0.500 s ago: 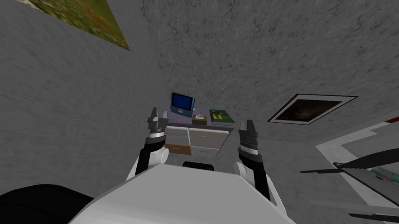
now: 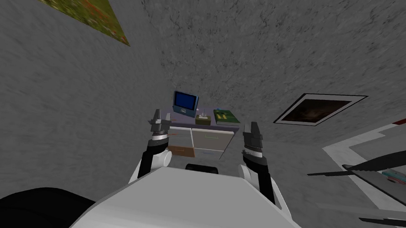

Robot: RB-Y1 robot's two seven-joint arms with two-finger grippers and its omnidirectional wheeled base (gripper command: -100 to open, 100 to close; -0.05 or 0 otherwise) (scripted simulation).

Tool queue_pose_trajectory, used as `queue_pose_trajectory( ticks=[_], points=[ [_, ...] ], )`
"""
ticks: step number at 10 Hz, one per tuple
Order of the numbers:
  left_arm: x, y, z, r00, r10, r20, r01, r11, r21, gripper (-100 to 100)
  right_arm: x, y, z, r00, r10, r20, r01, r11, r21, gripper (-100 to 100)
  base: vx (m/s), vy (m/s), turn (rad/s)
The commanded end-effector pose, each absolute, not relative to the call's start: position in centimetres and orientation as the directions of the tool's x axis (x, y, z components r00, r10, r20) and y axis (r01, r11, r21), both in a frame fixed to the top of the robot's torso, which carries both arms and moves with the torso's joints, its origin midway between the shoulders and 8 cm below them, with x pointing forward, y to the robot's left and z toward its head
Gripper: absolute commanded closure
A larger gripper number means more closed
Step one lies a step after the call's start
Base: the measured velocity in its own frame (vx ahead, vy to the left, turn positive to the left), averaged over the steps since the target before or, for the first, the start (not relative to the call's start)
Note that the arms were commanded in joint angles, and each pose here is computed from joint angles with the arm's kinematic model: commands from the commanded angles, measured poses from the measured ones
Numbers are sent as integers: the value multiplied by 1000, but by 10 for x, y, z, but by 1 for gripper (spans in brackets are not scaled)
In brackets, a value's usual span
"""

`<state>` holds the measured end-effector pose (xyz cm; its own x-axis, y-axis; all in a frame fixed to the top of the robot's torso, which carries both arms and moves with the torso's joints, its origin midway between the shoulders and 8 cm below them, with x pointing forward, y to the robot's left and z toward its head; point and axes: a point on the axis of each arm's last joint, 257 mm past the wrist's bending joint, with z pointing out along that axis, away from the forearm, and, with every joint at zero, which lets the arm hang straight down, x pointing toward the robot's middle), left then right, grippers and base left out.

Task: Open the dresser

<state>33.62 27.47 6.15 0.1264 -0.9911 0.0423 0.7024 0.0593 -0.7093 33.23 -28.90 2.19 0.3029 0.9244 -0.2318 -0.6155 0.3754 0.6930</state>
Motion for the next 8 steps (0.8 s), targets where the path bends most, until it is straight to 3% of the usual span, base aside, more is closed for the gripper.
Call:
queue_pose_trajectory(
  ticks=[1, 4, 5, 8],
  points=[
    [336, 275, 62, 126, -991, 42, 702, 59, -709, 0, 332, -289, 22, 303, 924, -232, -616, 375, 693, 0, 0, 0, 0],
    [336, 275, 62, 126, -991, 42, 702, 59, -709, 0, 332, -289, 22, 303, 924, -232, -616, 375, 693, 0, 0, 0, 0],
    [339, 269, 58, 108, -994, 2, 693, 73, -717, -100, 332, -289, 22, 303, 924, -232, -616, 375, 693, 0, 5, -9, -3],
    [349, 259, 43, 73, -995, -74, 663, 104, -741, -100, 332, -289, 22, 303, 924, -232, -615, 375, 693, 0, -10, -32, -8]
  ],
)
